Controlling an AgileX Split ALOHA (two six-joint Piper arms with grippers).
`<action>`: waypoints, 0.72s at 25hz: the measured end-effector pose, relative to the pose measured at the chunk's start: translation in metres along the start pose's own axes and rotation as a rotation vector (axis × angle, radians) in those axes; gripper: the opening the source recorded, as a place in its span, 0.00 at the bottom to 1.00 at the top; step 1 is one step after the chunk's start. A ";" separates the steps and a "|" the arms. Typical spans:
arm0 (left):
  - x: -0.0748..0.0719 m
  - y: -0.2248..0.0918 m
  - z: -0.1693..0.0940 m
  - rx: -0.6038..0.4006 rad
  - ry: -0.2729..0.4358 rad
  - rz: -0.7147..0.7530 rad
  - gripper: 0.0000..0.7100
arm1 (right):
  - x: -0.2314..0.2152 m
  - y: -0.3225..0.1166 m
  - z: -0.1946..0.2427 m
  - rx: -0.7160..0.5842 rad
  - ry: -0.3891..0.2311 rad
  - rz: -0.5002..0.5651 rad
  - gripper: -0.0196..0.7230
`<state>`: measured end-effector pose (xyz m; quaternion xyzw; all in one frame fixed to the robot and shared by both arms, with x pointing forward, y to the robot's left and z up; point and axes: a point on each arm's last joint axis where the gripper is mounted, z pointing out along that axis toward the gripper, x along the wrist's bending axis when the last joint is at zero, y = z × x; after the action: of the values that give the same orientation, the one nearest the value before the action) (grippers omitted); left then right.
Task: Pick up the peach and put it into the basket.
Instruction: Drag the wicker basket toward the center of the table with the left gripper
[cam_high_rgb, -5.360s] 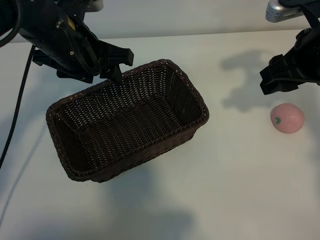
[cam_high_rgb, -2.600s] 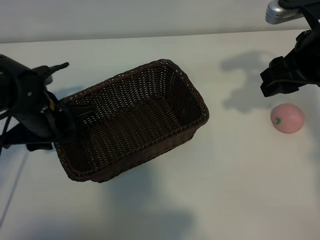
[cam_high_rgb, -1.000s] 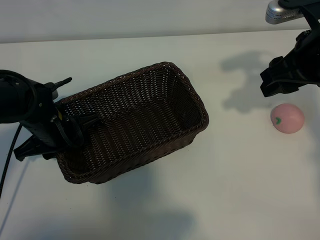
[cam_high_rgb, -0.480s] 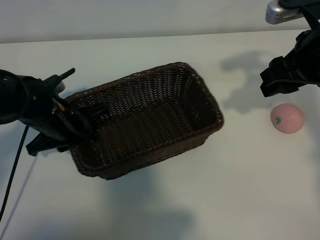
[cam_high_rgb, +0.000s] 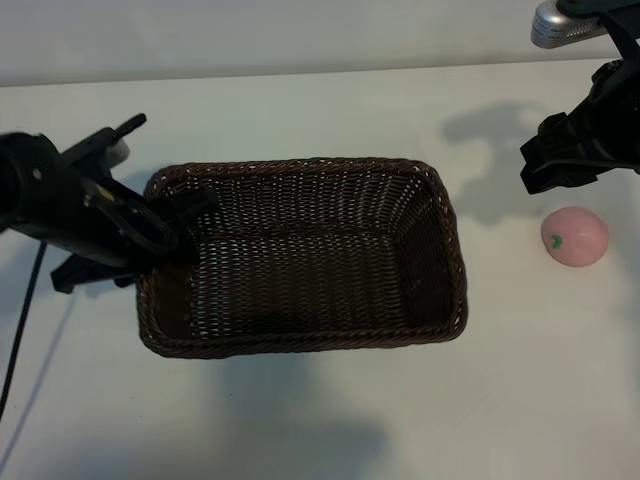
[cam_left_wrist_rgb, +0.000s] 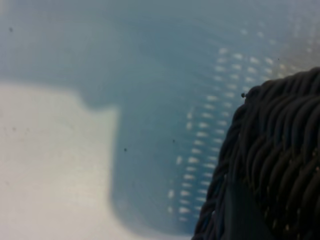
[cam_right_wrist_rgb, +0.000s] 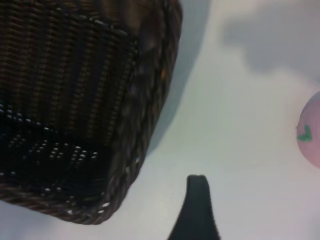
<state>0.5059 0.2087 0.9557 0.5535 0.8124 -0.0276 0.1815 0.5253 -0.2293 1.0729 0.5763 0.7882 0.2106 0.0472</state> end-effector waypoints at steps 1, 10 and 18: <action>0.000 0.004 -0.003 0.003 -0.006 0.015 0.45 | 0.000 0.000 0.000 0.000 0.001 0.000 0.81; -0.025 0.039 -0.037 -0.070 -0.089 0.104 0.45 | 0.000 0.000 0.000 0.000 0.001 0.000 0.81; -0.045 0.064 -0.035 -0.092 -0.120 0.101 0.45 | 0.000 0.000 0.000 0.004 0.002 0.000 0.81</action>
<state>0.5692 0.2023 1.0125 0.5824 0.7714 -0.0142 0.2559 0.5250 -0.2292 1.0728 0.5764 0.7885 0.2096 0.0454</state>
